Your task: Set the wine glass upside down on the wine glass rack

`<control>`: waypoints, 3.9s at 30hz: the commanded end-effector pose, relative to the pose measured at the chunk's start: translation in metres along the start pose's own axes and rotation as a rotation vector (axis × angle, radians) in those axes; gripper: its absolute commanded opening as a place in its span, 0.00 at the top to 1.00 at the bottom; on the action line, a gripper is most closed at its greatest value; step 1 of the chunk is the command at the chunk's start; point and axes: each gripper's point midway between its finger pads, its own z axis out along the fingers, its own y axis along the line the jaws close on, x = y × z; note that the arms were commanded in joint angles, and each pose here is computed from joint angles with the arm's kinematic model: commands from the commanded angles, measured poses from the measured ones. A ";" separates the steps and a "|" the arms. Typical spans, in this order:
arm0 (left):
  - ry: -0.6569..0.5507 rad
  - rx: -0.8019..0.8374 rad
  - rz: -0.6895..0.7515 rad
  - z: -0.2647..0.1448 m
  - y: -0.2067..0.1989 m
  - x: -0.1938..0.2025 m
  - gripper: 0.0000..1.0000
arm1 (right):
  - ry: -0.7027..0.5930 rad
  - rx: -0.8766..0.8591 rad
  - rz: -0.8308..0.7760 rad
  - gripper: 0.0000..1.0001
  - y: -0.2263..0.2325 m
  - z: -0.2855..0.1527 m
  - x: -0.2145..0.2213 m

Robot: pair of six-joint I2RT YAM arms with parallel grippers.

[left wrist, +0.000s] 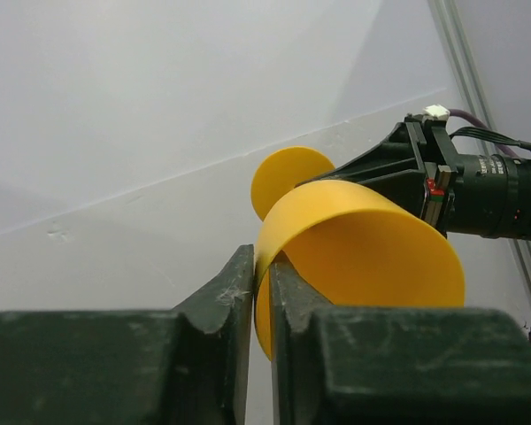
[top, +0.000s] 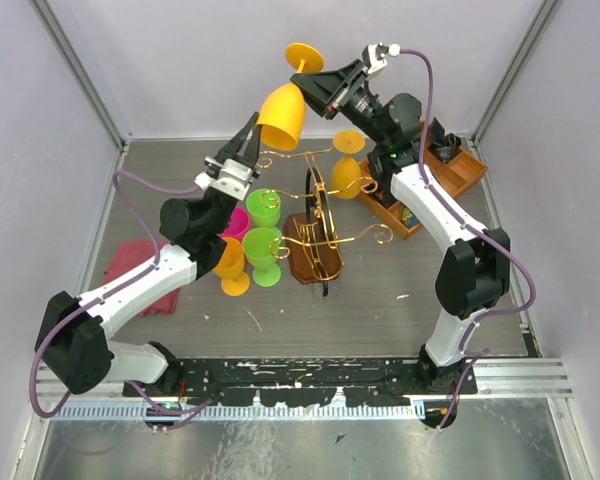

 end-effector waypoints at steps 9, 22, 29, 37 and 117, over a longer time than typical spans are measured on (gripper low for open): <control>-0.027 0.021 0.022 -0.008 0.000 -0.012 0.41 | 0.003 -0.109 -0.192 0.99 0.038 0.003 0.000; 0.258 0.151 0.076 -0.052 -0.012 0.027 0.16 | -0.134 0.047 -0.493 0.99 0.030 -0.029 -0.067; 0.358 0.077 0.078 -0.053 0.006 0.034 0.13 | -0.178 0.248 -0.777 0.99 0.034 -0.085 -0.102; 0.569 -0.059 -0.028 -0.048 0.041 0.063 0.05 | -0.214 0.580 -1.115 0.99 0.044 -0.169 -0.116; 0.768 -0.347 -0.126 -0.079 0.124 0.130 0.02 | 0.307 0.238 -1.233 0.99 -0.130 -0.251 0.035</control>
